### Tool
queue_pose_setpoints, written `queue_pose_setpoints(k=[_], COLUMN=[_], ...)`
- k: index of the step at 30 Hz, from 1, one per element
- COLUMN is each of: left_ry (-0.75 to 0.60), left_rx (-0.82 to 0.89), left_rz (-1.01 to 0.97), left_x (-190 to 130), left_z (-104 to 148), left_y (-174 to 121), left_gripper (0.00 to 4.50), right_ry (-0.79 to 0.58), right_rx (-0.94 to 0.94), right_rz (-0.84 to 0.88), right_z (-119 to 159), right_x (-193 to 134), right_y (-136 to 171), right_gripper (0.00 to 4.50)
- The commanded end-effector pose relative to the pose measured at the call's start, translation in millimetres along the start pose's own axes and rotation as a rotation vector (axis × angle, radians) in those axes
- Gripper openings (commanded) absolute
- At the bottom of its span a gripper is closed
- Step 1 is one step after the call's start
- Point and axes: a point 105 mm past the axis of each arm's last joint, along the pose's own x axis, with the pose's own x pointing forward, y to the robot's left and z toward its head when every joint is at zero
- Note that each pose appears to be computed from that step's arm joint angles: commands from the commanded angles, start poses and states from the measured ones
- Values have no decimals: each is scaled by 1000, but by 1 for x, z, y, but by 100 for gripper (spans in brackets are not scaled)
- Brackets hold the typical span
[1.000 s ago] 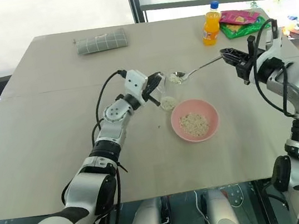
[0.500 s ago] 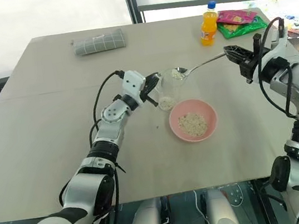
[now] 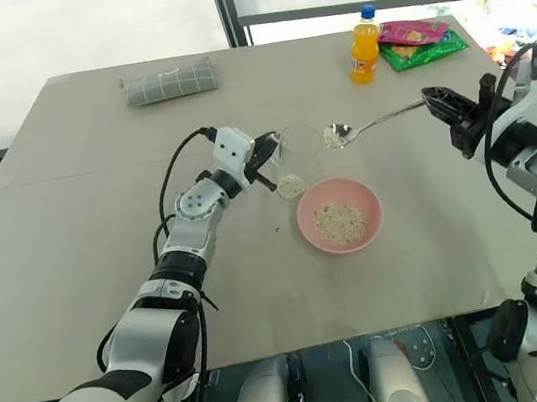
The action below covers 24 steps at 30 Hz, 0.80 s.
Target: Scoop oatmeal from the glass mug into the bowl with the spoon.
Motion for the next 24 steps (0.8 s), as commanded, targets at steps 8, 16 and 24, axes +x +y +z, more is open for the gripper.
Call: queue_pose_setpoints(k=[8,16,24], left_ry=[180,182,191], left_rx=[2,-1,-7], left_rz=[-4,-7,0], left_x=[-21,-21,-24], left_z=[-44,-46,-50], left_y=[2,-1,-1], left_gripper=[3,3,3], right_ry=[-6,76,201], right_rx=[-57,-209,-459], right_rz=[-1,-24,-41], right_z=[-19,-31,-40], right_x=[-23,-21,-18], right_y=[-4,10,31], right_gripper=[0,0,0])
